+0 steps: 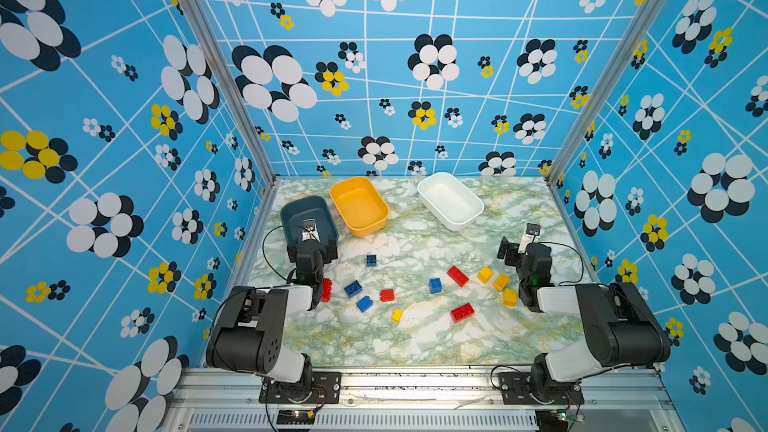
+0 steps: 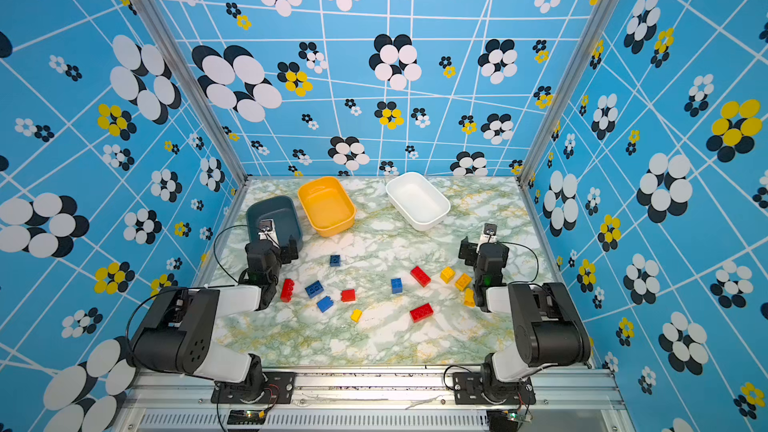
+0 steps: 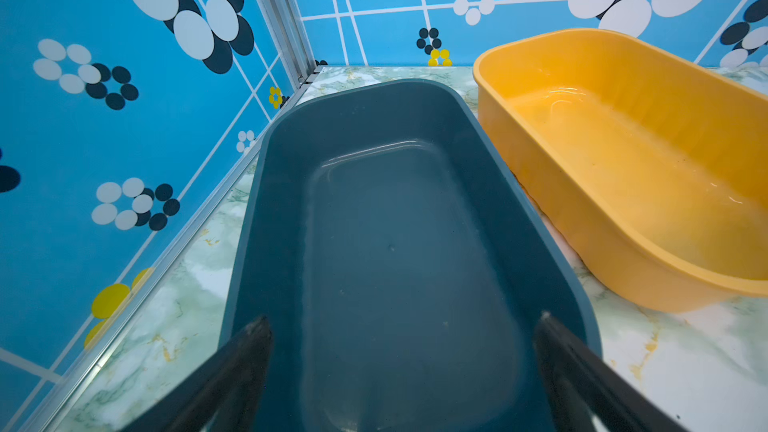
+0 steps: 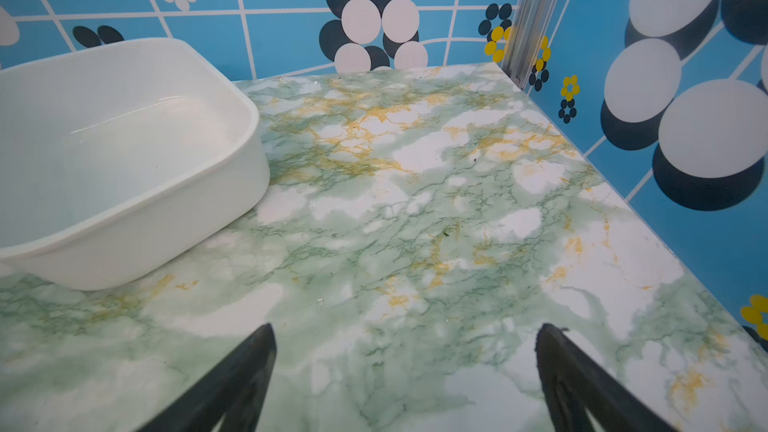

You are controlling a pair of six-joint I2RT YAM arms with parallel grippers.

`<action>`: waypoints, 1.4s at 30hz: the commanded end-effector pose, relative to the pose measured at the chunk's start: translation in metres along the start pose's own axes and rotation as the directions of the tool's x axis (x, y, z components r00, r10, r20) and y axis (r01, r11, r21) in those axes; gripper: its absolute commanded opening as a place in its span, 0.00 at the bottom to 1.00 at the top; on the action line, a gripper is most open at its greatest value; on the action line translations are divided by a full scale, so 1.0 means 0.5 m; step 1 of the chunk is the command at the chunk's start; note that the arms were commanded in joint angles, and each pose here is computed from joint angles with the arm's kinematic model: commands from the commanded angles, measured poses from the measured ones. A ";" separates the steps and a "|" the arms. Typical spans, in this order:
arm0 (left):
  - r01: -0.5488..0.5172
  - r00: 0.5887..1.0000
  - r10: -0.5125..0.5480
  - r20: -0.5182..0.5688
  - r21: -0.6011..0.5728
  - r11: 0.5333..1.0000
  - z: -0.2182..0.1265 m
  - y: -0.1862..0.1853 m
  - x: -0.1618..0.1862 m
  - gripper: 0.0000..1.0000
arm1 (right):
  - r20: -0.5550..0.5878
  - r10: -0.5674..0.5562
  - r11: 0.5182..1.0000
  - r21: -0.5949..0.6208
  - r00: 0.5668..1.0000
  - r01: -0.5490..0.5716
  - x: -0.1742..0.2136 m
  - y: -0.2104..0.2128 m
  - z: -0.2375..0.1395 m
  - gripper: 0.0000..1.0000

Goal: Sort the legos into containers by color

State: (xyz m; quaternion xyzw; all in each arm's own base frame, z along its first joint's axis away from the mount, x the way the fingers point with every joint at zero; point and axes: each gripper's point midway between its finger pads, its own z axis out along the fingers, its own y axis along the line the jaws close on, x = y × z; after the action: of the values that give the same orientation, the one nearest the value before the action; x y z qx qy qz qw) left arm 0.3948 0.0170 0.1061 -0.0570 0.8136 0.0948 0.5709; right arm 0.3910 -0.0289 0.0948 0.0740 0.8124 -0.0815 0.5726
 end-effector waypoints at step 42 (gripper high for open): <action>0.041 0.994 -0.032 -0.100 0.089 0.995 -0.031 -0.029 -0.078 0.99 | -0.333 -0.015 0.997 -0.075 0.943 -0.011 -0.144 0.073 0.046 0.99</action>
State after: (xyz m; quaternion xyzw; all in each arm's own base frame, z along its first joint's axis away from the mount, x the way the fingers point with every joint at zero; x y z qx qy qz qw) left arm 0.4017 0.0082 0.1436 -0.0515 0.8272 0.0707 0.5550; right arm 0.4496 -0.0129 0.1830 0.0733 0.8517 -0.0585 0.5155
